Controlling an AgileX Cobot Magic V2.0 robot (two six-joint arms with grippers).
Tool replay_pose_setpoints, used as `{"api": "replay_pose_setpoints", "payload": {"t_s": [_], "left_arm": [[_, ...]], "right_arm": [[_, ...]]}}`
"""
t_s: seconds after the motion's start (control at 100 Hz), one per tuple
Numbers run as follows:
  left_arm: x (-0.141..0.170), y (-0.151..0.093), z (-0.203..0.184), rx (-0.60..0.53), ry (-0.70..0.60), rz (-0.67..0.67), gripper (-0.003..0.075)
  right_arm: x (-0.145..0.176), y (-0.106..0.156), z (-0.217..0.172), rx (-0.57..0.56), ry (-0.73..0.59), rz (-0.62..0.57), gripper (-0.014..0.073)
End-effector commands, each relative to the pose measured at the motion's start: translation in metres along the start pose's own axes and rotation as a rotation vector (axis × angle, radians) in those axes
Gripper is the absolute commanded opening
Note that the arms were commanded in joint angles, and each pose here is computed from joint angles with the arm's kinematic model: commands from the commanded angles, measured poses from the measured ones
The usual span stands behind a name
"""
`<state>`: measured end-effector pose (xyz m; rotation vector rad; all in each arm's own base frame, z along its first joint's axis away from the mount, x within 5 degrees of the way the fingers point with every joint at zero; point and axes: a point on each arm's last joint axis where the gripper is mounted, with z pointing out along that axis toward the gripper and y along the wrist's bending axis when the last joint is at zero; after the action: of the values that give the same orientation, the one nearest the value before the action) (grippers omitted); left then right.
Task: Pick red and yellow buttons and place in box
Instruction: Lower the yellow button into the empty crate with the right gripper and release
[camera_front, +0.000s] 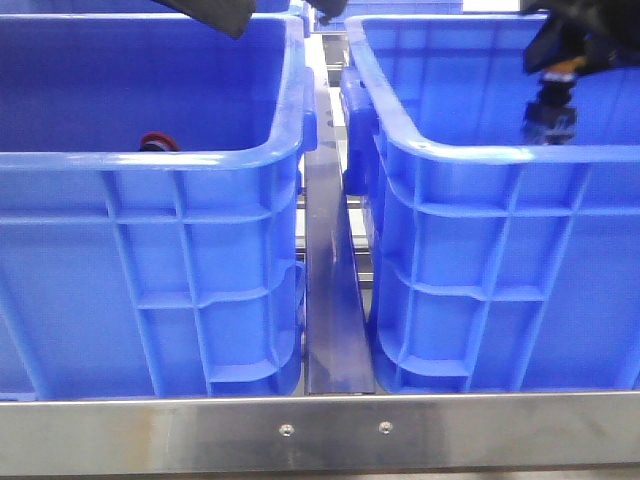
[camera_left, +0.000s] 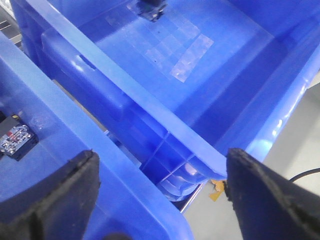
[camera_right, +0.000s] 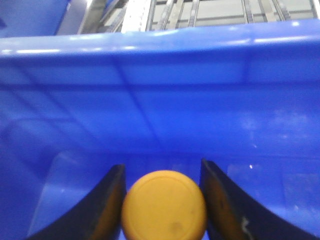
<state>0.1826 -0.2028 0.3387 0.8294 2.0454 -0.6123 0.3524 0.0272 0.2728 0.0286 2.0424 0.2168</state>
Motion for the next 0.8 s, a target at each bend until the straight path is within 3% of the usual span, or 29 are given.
{"api": "replay_pose_setpoints", "payload": {"t_s": [0.0, 0.37, 0.79], "left_arm": [[-0.017, -0.004, -0.014, 0.011, -0.121, -0.003, 0.0491], [-0.017, -0.004, -0.014, 0.011, -0.123, -0.003, 0.0491], [-0.019, -0.004, -0.014, 0.009, -0.139, -0.004, 0.0491]], "right_arm": [[-0.023, 0.001, 0.001, 0.005, -0.066, -0.009, 0.0266], [-0.023, -0.005, 0.048, 0.021, -0.033, -0.006, 0.0266], [-0.019, -0.006, 0.052, 0.023, -0.020, -0.004, 0.0269]]}}
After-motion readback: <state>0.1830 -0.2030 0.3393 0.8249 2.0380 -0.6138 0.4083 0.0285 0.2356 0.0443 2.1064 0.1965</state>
